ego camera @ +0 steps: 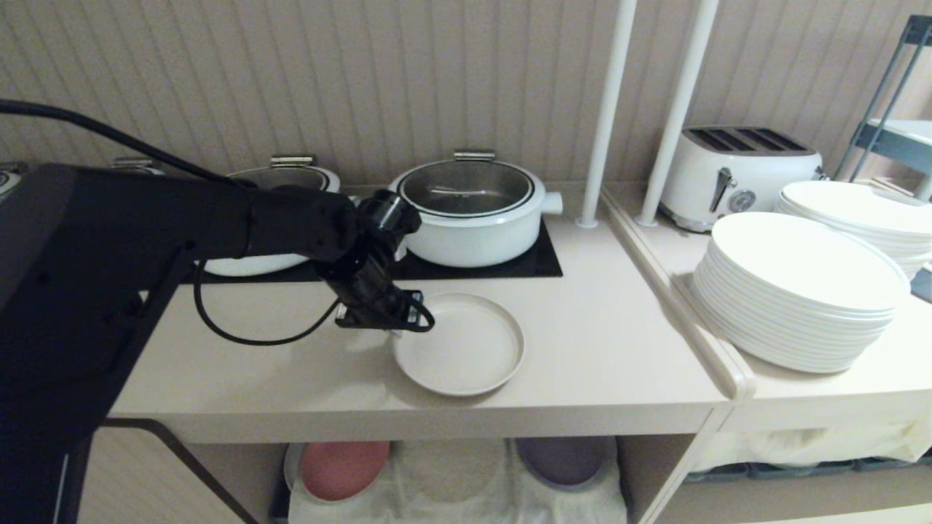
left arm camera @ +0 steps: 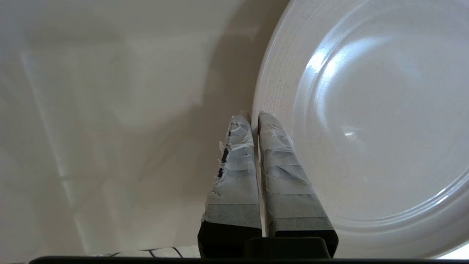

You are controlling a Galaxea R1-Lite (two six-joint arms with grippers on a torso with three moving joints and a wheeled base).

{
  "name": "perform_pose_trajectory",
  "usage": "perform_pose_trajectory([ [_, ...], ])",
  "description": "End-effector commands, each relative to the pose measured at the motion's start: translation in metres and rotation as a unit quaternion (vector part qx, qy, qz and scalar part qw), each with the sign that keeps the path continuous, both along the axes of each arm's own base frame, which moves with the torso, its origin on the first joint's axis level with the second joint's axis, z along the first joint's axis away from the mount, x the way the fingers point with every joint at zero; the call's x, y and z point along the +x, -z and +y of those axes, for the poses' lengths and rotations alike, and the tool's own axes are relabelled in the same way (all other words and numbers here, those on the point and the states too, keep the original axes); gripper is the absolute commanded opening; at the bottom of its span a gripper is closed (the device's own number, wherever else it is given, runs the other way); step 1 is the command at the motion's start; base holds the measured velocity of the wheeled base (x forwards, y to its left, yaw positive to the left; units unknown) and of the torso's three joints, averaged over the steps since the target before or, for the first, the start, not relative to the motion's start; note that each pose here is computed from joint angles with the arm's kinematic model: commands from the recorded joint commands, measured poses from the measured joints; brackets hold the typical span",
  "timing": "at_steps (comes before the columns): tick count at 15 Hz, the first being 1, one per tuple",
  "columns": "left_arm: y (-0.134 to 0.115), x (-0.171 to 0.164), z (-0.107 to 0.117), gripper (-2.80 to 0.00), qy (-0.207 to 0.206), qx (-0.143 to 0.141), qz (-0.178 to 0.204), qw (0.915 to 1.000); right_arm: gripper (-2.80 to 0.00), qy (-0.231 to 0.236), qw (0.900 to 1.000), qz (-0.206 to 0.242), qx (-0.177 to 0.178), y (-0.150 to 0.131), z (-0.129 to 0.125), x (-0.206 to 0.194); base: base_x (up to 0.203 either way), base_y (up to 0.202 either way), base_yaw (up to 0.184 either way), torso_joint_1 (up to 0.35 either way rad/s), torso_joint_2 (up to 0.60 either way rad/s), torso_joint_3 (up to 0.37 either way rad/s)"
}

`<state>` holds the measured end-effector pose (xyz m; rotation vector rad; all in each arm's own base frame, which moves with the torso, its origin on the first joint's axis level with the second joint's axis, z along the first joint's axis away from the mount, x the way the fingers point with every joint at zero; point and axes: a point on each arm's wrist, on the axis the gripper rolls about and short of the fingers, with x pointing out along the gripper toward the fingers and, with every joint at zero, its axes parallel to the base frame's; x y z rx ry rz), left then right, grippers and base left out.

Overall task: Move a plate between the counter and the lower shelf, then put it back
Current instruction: Pick up the plate

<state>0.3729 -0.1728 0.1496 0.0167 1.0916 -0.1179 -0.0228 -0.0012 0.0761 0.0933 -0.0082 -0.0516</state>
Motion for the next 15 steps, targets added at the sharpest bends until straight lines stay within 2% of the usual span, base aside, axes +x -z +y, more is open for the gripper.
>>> perform_pose_trajectory([
  [1,-0.004,-0.002,0.001,-2.8,-0.002,0.0,-0.002,1.0,-2.8,0.0,1.0,0.0,0.0,0.0,0.0,0.0,0.0,0.0,0.0,0.0,0.0,0.0],
  [5,-0.013,-0.01,0.006,-2.8,0.001,-0.003,-0.004,1.0,-2.8,0.0,1.0,0.0,0.0,0.0,0.0,0.0,0.0,0.0,0.0,0.0,0.0,0.0],
  [10,-0.016,-0.033,0.021,-2.8,-0.004,-0.004,0.016,0.9998,-2.8,0.0,1.0,0.0,0.0,0.0,0.0,0.0,0.0,0.0,0.0,0.0,0.0,0.0],
  [14,-0.026,-0.045,0.026,-2.8,-0.048,-0.05,0.026,0.9972,-2.8,0.0,1.0,0.0,0.0,0.0,0.0,0.0,0.0,0.0,0.0,0.0,0.0,0.0],
  [15,-0.026,-0.048,0.028,-2.8,-0.055,-0.054,0.029,0.9966,-2.8,0.0,1.0,0.0,0.0,0.0,0.0,0.0,0.0,0.0,0.0,0.0,0.0,0.0],
])
